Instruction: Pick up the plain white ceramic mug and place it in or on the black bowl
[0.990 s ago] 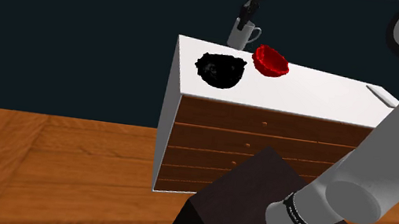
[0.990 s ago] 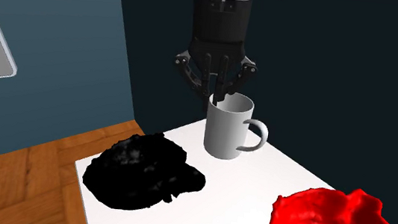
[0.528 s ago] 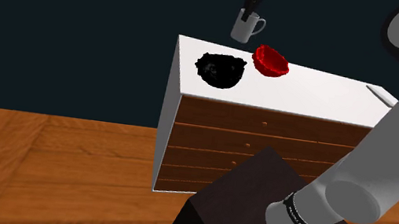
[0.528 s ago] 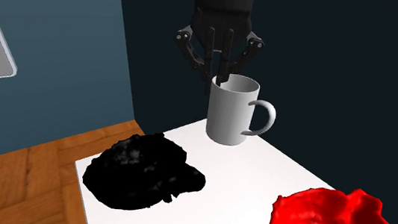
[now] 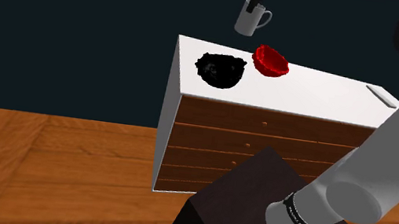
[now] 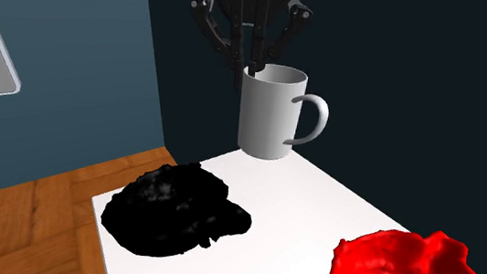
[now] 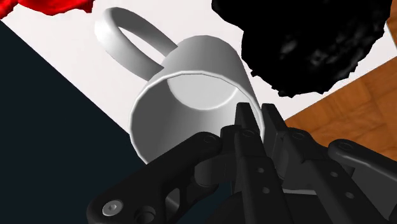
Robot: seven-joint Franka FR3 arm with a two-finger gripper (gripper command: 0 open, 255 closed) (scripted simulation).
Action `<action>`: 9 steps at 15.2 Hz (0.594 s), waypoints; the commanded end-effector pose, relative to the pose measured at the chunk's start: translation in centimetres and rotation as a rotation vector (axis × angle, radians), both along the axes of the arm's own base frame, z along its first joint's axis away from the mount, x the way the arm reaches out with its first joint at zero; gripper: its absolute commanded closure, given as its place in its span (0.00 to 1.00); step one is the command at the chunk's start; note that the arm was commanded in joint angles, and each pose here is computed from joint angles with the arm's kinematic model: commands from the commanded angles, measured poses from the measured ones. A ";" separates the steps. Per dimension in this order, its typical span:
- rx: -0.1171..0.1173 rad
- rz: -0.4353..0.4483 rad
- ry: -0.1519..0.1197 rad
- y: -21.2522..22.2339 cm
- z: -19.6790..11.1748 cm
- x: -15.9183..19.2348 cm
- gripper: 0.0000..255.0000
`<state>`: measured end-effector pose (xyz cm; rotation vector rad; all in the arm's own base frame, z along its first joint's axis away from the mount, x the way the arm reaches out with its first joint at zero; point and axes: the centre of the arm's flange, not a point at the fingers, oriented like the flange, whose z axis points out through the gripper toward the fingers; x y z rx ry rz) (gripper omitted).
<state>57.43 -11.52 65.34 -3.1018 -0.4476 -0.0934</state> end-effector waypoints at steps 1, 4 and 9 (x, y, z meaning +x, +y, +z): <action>0.000 0.000 0.000 1.5 0.6 -1.8 1.00; 0.000 0.000 0.000 4.0 1.7 -4.6 1.00; 0.000 0.000 0.000 8.2 3.7 -9.4 1.00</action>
